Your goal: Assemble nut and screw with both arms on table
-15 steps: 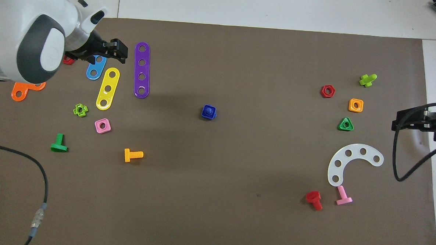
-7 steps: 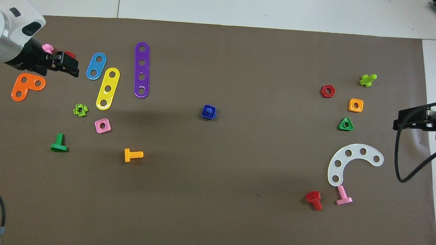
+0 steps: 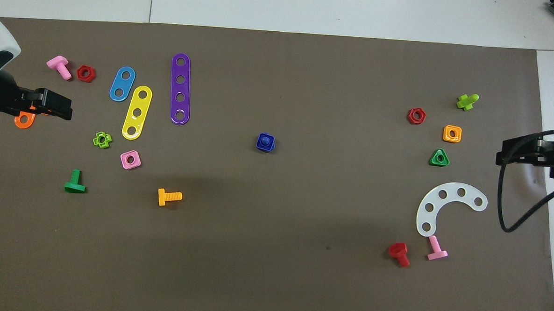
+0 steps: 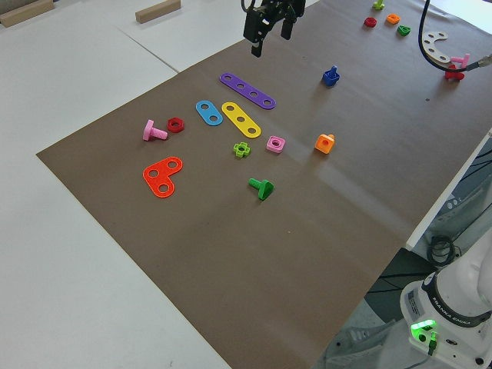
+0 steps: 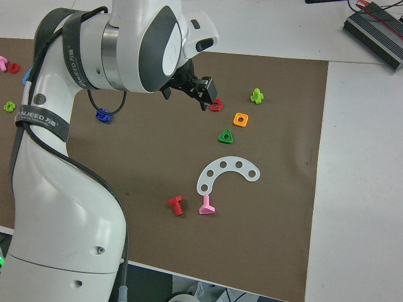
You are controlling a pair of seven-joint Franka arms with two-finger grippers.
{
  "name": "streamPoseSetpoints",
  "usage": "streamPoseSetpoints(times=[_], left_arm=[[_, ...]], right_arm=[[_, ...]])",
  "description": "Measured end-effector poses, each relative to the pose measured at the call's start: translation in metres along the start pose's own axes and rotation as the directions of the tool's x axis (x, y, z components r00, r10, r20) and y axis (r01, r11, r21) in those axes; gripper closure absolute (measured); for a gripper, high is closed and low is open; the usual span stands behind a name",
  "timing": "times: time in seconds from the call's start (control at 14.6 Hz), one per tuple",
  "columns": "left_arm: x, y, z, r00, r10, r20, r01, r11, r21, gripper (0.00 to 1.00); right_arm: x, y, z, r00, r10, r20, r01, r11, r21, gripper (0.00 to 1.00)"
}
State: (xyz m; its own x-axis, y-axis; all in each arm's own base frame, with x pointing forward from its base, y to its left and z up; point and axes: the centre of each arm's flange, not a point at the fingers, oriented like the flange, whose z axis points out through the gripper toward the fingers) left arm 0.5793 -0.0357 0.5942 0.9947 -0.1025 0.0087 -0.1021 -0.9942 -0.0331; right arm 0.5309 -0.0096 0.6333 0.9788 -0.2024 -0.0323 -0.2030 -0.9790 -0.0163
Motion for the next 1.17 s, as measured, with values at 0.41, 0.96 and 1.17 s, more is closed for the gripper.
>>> streamPoseSetpoints(times=[0.41, 0.96, 1.17], left_arm=[[-0.012, 0.013, -0.022, 1.0, 0.022, -0.02, -0.022, 0.999, 0.028, 0.0], [-0.018, 0.014, -0.029, 1.0, 0.008, -0.026, -0.008, 1.0, -0.001, 0.0], [-0.018, 0.015, -0.029, 1.0, -0.002, -0.027, 0.001, 0.999, -0.047, 0.0]], right_arm=[[0.0, 0.0, 0.0, 1.0, -0.001, 0.0, 0.001, 1.0, 0.0, 0.0], [0.0, 0.0, 0.0, 1.0, -0.001, 0.0, 0.001, 1.0, 0.0, 0.0], [0.0, 0.0, 0.0, 1.0, -0.001, 0.0, 0.001, 1.0, 0.0, 0.0]])
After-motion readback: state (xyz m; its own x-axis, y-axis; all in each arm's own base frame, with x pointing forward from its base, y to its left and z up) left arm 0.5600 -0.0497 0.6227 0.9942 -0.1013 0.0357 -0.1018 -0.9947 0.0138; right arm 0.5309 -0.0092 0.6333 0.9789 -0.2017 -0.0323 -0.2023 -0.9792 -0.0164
